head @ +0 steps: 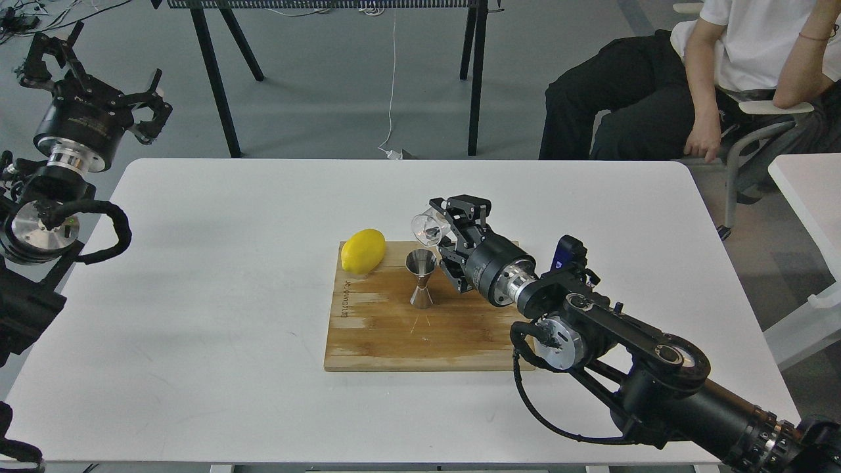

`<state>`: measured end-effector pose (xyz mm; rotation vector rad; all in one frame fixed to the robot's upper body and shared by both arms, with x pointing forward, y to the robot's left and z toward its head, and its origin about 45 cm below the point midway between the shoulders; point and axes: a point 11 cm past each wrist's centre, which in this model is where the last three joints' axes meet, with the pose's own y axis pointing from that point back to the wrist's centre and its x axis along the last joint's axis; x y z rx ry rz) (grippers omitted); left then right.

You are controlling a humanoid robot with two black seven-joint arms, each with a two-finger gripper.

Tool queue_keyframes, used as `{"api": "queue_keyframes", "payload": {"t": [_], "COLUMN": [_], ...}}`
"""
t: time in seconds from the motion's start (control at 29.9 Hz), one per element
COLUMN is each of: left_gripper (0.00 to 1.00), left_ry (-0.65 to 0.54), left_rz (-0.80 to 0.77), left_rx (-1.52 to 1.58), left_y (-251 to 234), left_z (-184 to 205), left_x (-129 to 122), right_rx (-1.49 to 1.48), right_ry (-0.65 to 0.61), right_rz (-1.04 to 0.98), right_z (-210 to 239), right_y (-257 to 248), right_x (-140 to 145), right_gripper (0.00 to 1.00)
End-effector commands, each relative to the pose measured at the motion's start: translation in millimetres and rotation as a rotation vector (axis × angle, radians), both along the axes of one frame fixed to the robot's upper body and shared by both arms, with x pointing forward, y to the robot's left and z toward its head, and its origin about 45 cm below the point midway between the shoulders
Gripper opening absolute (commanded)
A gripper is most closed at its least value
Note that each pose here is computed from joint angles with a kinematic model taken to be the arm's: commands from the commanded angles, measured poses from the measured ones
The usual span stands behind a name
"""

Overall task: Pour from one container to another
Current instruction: 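Tilt the glass cup with the right gripper to pour into the jigger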

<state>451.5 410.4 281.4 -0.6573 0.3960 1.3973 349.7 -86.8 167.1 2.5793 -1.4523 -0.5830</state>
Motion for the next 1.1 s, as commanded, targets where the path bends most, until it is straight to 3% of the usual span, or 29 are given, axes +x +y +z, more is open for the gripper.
{"api": "queue_keyframes", "payload": {"t": [0.0,1.07], "left_gripper": [1.00,1.00], "left_ry": [-0.002,-0.003], "left_rz": [-0.001,-0.001], "left_rx": [0.001,0.003], "left_y": [0.6,1.8], "left_z": [0.6,0.7], "left_x": [-0.2,-0.8], "right_rx": [-0.021,-0.176], "right_ry": [-0.014,-0.131], "right_rz": [0.003,0.062], "right_z": [-0.2,-3.5], "right_y": [0.8,10.6], "right_x": [0.0,-3.5], "right_gripper": [0.35,0.35]}}
